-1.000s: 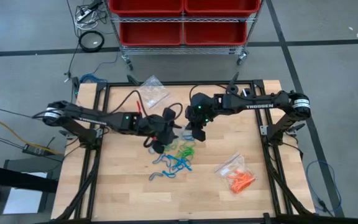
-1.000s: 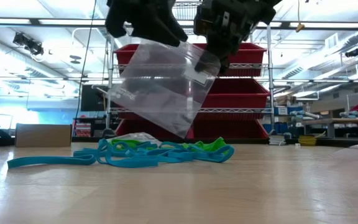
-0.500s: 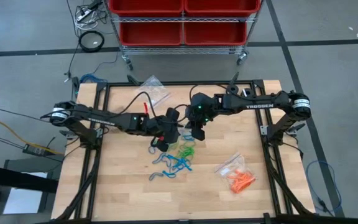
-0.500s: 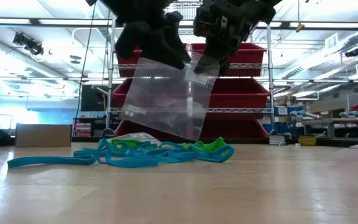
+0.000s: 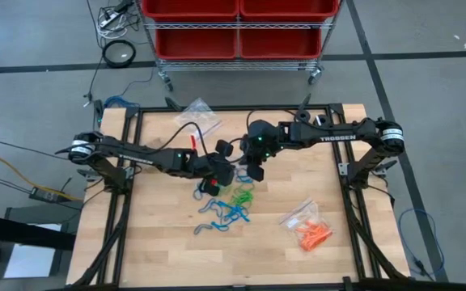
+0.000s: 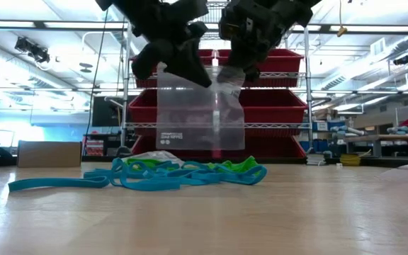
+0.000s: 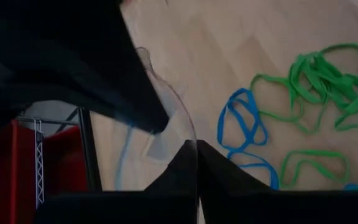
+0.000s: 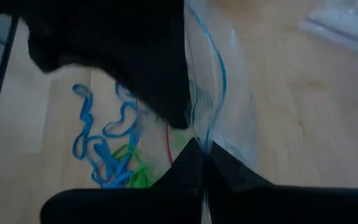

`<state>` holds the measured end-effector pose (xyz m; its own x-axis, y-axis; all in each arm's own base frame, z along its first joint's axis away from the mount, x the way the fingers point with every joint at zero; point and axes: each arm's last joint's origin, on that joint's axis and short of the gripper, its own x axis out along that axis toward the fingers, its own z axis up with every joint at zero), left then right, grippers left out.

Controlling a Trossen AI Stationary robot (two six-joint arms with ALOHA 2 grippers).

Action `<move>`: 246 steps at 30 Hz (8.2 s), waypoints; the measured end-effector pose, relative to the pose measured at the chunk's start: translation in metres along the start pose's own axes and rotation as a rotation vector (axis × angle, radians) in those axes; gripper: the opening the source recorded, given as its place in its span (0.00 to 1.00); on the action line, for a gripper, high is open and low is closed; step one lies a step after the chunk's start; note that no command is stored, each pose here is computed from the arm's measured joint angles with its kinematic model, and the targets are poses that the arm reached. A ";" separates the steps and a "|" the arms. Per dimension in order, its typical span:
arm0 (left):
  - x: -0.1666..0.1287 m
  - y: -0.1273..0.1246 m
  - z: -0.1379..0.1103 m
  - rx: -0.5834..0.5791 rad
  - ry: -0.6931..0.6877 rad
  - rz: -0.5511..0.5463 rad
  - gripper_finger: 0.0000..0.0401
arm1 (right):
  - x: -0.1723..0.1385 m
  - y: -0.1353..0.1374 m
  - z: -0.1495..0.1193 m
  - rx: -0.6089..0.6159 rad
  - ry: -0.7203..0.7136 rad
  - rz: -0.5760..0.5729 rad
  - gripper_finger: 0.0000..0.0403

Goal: Sort rubber bands
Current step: Open the right transparent zip bag, then put the blue rubber band into the transparent zip bag

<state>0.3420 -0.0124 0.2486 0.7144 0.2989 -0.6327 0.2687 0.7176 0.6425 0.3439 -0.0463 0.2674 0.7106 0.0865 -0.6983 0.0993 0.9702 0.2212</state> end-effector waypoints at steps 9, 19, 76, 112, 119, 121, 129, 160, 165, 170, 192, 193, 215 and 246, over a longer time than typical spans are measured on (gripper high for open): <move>-0.002 -0.009 0.004 0.019 0.002 -0.025 0.01 | 0.000 -0.004 0.004 0.068 -0.070 -0.193 0.00; -0.003 -0.016 -0.001 -0.012 0.060 -0.088 0.00 | 0.002 0.017 0.006 -0.132 -0.084 0.001 0.07; -0.014 -0.034 0.020 0.016 -0.021 -0.057 0.00 | 0.003 -0.012 -0.001 -0.036 -0.006 -0.246 0.00; -0.113 0.027 -0.010 -0.439 -0.115 0.201 0.57 | -0.003 -0.015 -0.003 -0.150 0.022 -0.566 0.00; -0.079 -0.022 -0.051 -0.499 -0.025 0.125 0.57 | -0.008 -0.026 -0.006 -0.102 0.054 -0.614 0.00; -0.063 -0.040 -0.064 -0.529 -0.039 0.096 0.57 | -0.008 -0.025 -0.006 -0.094 0.052 -0.610 0.00; -0.039 -0.084 -0.103 -0.669 -0.258 0.111 0.57 | -0.009 -0.026 -0.008 -0.074 0.067 -0.658 0.00; -0.028 -0.115 -0.134 -0.943 -0.006 -0.217 0.39 | 0.022 -0.021 -0.040 -0.032 0.098 -0.596 0.00; -0.019 -0.114 -0.139 -1.010 0.028 -0.217 0.35 | 0.023 -0.020 -0.038 -0.038 0.080 -0.588 0.00; -0.007 -0.119 -0.144 -1.035 0.090 -0.210 0.34 | 0.023 -0.019 -0.038 -0.046 0.078 -0.564 0.00; -0.050 -0.068 -0.072 -0.709 -0.201 -0.433 0.01 | 0.024 -0.016 -0.037 -0.051 0.076 -0.506 0.00; -0.058 -0.059 -0.066 -0.678 -0.212 -0.396 0.01 | 0.024 -0.016 -0.037 -0.050 0.073 -0.492 0.00; -0.030 0.013 -0.058 -0.297 -0.457 -0.145 0.00 | 0.029 0.004 -0.024 -0.037 -0.054 -0.157 0.00; 0.017 0.004 -0.065 -0.348 -0.323 -0.054 0.27 | 0.029 0.003 -0.019 0.002 -0.113 -0.182 0.00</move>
<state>0.3133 0.0366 0.2127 0.8846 0.0839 -0.4587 0.1180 0.9114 0.3942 0.3516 -0.0368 0.2352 0.7543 -0.1163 -0.6462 0.2343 0.9671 0.0993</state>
